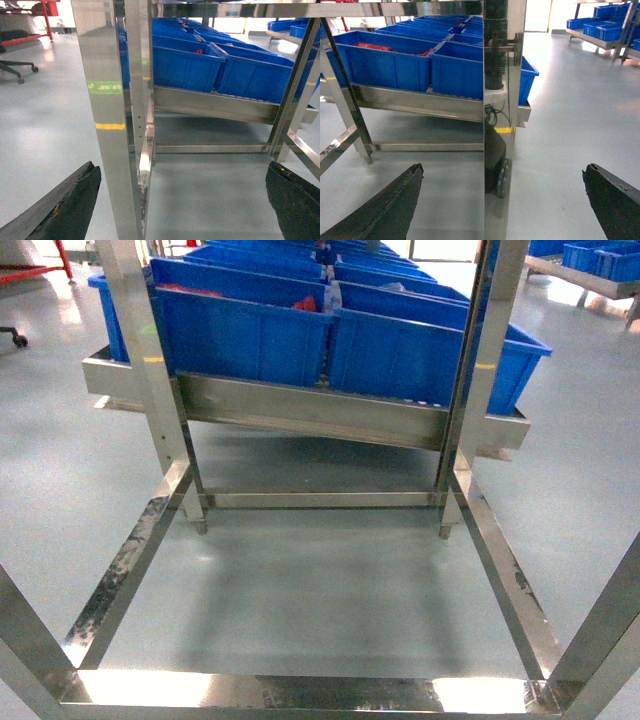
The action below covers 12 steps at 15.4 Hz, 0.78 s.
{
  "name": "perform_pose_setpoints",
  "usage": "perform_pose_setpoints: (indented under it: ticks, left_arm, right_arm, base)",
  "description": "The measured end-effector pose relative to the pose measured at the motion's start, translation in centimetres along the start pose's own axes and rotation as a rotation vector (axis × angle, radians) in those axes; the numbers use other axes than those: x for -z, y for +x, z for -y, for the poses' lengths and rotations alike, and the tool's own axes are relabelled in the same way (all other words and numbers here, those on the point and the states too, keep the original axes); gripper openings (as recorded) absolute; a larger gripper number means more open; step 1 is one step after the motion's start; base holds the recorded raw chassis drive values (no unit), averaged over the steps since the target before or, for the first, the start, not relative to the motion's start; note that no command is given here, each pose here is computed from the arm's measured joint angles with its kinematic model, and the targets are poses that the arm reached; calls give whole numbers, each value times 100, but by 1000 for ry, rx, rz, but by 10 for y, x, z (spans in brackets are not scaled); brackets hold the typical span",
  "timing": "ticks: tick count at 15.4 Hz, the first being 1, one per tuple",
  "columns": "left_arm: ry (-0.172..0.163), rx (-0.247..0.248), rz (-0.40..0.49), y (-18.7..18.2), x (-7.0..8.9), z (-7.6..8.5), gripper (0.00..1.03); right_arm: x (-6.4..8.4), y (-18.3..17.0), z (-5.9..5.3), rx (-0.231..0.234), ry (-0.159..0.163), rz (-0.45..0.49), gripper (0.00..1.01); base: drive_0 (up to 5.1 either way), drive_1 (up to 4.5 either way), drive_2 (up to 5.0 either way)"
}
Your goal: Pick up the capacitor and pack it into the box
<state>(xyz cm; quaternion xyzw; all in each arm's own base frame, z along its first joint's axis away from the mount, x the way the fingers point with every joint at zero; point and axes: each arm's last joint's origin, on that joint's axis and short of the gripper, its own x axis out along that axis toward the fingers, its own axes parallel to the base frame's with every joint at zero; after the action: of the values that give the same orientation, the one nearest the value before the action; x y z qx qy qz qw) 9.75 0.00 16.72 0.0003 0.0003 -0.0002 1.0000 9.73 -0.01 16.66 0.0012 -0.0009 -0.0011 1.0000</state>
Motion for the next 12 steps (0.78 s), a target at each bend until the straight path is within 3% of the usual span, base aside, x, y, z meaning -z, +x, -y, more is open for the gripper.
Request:
perform_pose_setpoints:
  ticks: [12]
  left_arm:
    - [0, 0, 0, 0, 0, 0, 98]
  right_arm:
    - [0, 0, 0, 0, 0, 0, 98]
  base:
    - [0, 0, 0]
